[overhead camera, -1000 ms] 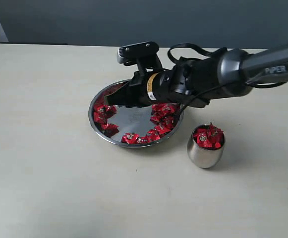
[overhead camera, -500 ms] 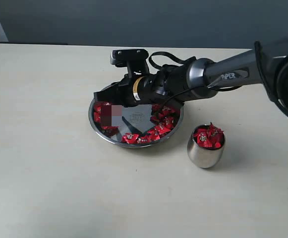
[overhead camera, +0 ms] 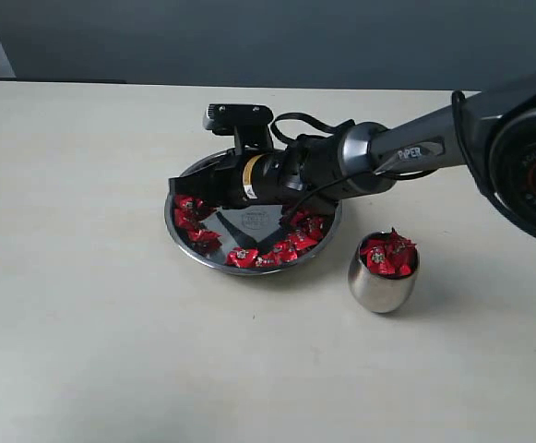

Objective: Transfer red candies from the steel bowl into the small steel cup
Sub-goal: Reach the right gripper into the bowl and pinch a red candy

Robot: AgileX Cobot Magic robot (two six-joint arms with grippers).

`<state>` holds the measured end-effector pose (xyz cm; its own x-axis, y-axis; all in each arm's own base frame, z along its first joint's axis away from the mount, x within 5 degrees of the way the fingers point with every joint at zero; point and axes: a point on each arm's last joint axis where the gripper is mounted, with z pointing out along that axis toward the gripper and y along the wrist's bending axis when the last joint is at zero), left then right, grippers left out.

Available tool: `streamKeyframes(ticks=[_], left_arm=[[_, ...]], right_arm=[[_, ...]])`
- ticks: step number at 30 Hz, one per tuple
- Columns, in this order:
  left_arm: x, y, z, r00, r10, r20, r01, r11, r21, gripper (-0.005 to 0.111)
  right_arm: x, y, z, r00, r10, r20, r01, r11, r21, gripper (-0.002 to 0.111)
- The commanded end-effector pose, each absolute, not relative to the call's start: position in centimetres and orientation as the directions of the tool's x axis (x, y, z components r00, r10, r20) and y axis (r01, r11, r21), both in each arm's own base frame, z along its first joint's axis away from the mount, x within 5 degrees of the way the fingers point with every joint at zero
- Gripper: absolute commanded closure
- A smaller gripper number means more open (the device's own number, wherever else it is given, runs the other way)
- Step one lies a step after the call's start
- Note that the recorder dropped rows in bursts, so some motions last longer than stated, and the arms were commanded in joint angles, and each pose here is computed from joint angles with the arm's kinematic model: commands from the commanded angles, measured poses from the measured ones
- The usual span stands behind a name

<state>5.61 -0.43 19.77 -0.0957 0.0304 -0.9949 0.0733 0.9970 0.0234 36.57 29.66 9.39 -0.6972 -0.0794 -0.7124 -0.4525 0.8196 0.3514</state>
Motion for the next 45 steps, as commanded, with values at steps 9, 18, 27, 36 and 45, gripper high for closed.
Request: streamKeyframes(ticks=[9, 18, 27, 36, 45], left_arm=[[5.6, -0.4, 19.7, -0.091, 0.028, -0.995, 0.072, 0.997, 0.021, 0.105], [5.6, -0.4, 19.7, -0.091, 0.028, -0.995, 0.072, 0.997, 0.021, 0.105], [5.6, -0.4, 19.7, -0.091, 0.028, -0.995, 0.072, 0.997, 0.021, 0.105], [5.6, -0.4, 19.7, -0.091, 0.028, -0.995, 0.072, 0.997, 0.021, 0.105], [5.6, -0.4, 19.7, -0.091, 0.028, -0.995, 0.072, 0.997, 0.021, 0.105]], right_arm=[[36.3, 30.0, 9.5, -0.695, -0.097, -0.713, -0.462, 0.82, 0.338, 0.077], [35.8, 30.2, 9.2, -0.694, -0.154, -0.703, -0.476, 0.831, 0.289, 0.077], [35.8, 30.2, 9.2, -0.693, -0.157, -0.704, -0.478, 0.83, 0.286, 0.077], [35.8, 30.2, 9.2, -0.694, -0.158, -0.702, -0.476, 0.833, 0.283, 0.077], [35.9, 30.1, 9.2, -0.697, -0.161, -0.699, -0.472, 0.837, 0.278, 0.077]])
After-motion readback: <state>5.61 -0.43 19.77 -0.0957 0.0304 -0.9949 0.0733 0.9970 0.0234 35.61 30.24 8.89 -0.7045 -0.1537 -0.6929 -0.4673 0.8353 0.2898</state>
